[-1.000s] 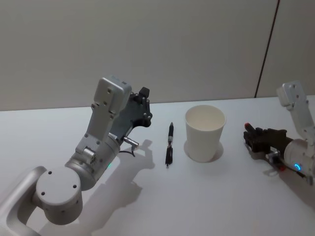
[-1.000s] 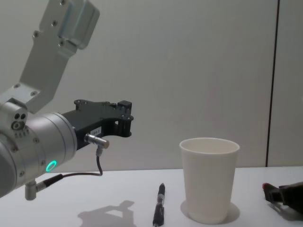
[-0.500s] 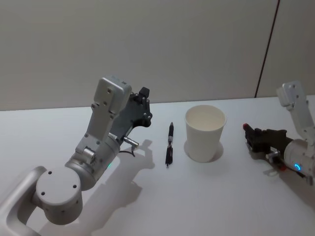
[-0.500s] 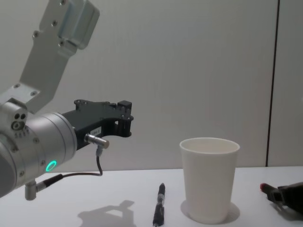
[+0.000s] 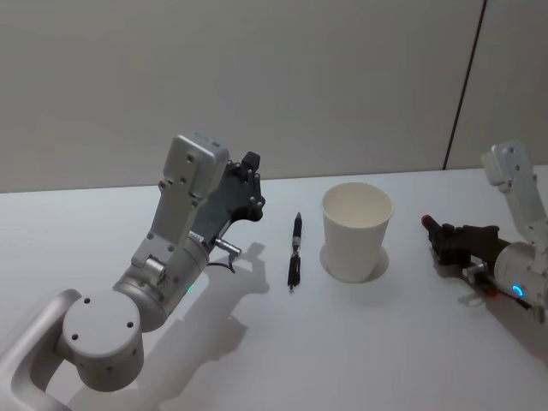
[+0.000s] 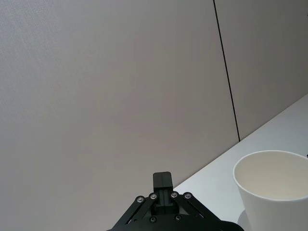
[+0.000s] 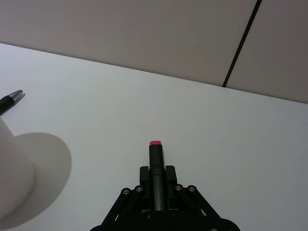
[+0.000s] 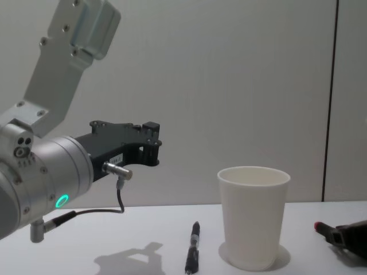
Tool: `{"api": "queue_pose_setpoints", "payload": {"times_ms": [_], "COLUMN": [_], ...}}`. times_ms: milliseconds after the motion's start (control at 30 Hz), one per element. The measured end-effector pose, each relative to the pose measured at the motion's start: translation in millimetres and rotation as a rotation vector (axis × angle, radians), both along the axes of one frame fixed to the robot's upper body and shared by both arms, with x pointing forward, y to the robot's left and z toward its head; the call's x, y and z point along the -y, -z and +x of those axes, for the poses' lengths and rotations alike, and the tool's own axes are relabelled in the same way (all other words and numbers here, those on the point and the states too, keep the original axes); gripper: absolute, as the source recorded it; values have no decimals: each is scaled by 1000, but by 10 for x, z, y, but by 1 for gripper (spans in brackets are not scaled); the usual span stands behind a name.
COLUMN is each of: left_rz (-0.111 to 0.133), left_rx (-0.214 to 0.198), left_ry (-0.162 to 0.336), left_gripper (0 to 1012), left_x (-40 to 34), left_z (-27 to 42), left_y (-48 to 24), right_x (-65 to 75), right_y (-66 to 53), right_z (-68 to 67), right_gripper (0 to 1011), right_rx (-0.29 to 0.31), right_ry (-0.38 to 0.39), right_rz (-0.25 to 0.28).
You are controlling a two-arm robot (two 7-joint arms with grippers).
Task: Place the pen into the pen holder.
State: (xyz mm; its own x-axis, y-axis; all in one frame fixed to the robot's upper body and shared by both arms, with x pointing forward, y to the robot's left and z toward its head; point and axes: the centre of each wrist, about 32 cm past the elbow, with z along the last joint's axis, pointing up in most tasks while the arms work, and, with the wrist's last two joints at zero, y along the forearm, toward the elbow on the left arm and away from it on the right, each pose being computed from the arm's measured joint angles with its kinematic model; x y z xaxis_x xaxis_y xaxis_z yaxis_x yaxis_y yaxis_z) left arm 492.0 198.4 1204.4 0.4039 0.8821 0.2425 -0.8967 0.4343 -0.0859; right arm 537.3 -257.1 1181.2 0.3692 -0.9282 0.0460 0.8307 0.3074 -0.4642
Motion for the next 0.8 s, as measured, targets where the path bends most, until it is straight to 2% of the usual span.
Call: {"api": "queue_pose_setpoints", "payload": {"times_ms": [400, 800], "left_rz": [0, 0], "left_rx": [0, 0], "left_ry": [0, 0], "left_gripper": [0, 0], "left_x": [0, 0], "left_z": [0, 0], "left_y": [0, 0], "right_x": [0, -14], "right_y": [-1, -110], "right_z": [2, 6], "right_gripper": [185, 185], "right_rx": [16, 142], "right_ry": [-2, -8], "right_rz": [-3, -3]}}
